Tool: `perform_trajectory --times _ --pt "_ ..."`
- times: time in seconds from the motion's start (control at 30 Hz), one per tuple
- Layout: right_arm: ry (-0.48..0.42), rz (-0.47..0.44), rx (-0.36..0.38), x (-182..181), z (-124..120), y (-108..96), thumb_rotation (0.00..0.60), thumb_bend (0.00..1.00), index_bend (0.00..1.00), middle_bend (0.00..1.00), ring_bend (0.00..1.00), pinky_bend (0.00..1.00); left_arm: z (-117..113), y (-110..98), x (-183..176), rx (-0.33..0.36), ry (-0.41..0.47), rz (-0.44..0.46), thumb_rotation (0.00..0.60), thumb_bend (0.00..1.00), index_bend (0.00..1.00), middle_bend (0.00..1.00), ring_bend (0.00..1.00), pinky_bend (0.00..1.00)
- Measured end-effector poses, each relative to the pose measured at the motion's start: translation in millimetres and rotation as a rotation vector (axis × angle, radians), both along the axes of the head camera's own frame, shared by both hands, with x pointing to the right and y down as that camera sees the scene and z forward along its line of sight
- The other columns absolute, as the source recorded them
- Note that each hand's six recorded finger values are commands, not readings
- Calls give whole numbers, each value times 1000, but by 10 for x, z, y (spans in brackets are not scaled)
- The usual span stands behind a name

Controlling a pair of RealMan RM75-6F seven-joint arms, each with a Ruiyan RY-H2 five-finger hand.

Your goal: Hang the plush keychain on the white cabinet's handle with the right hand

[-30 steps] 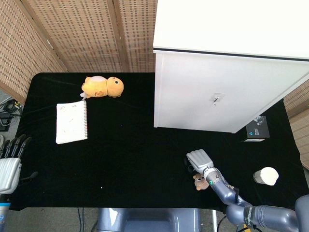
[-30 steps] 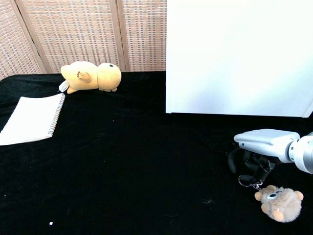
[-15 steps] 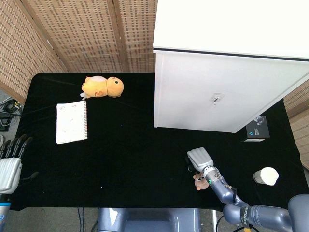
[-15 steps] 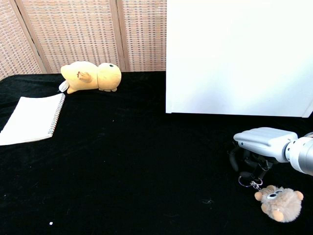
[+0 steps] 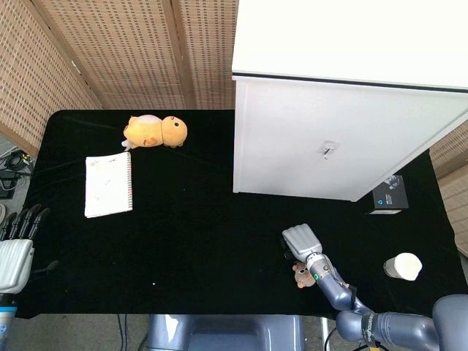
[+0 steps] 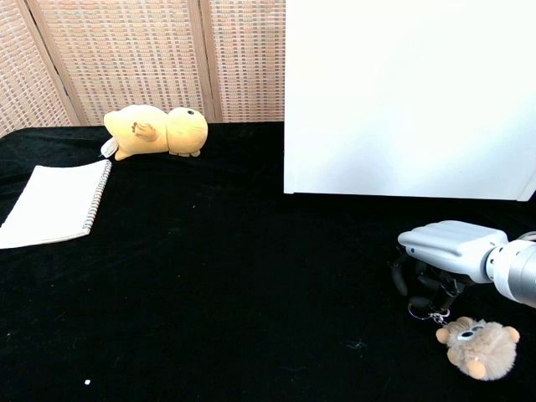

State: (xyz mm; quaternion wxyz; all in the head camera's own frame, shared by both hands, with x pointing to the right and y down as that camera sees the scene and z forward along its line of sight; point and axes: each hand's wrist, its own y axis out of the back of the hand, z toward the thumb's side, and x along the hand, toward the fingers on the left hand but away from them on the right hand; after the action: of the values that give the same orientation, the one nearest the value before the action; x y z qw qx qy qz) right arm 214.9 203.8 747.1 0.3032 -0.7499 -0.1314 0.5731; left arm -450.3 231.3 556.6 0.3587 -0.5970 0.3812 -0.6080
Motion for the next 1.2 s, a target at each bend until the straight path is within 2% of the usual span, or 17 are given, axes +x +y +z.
perform_trajectory --times 1.2 --pt "31 -41 7 -47 76 53 600 569 532 914 857 1000 -4 -3 10 -3 3 3 600 0 0 0 0 0"
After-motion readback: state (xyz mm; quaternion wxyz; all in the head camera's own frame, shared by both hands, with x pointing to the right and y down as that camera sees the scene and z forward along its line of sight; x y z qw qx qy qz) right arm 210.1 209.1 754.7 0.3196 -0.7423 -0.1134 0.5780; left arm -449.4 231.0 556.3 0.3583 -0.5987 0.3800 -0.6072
